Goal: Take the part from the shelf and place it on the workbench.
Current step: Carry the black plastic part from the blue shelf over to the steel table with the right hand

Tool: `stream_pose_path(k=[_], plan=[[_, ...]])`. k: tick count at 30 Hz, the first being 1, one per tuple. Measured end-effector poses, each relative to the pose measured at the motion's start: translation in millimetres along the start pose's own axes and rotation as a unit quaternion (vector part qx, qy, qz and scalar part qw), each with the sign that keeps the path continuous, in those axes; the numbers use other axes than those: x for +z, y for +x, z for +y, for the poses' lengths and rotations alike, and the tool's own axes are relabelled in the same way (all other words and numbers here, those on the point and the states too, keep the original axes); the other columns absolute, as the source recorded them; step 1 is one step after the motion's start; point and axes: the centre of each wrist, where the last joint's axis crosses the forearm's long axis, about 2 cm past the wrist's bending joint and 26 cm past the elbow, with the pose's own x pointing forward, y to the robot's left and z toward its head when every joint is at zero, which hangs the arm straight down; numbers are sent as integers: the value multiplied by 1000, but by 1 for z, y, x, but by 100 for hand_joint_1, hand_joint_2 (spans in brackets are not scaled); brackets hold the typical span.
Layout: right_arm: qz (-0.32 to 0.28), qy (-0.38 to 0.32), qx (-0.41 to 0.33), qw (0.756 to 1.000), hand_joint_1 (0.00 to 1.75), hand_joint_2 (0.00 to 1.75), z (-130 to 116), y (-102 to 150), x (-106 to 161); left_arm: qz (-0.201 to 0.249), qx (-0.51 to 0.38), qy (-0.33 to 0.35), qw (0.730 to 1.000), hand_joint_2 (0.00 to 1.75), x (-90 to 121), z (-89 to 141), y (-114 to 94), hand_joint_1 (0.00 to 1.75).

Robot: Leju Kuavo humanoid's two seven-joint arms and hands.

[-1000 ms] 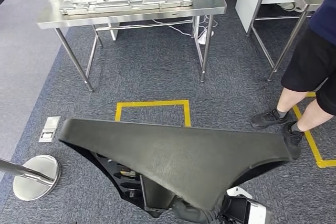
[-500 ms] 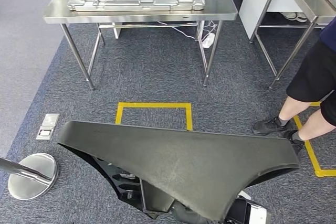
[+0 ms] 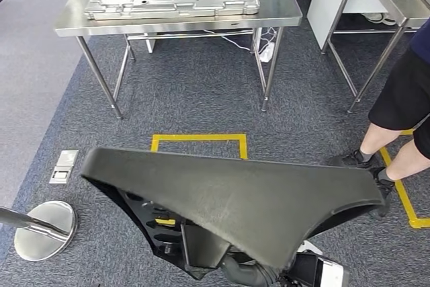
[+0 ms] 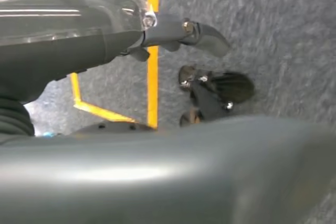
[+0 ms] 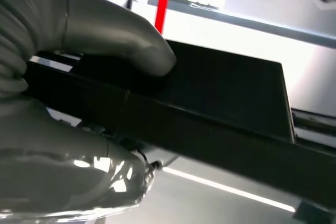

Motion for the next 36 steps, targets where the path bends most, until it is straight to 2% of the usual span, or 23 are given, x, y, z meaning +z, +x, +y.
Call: stream_pose_path(k=[36], plan=[[-10,1,8,1000,175,175,8,4,1,-3,-4,2,1000,175,2,4,-5,0]])
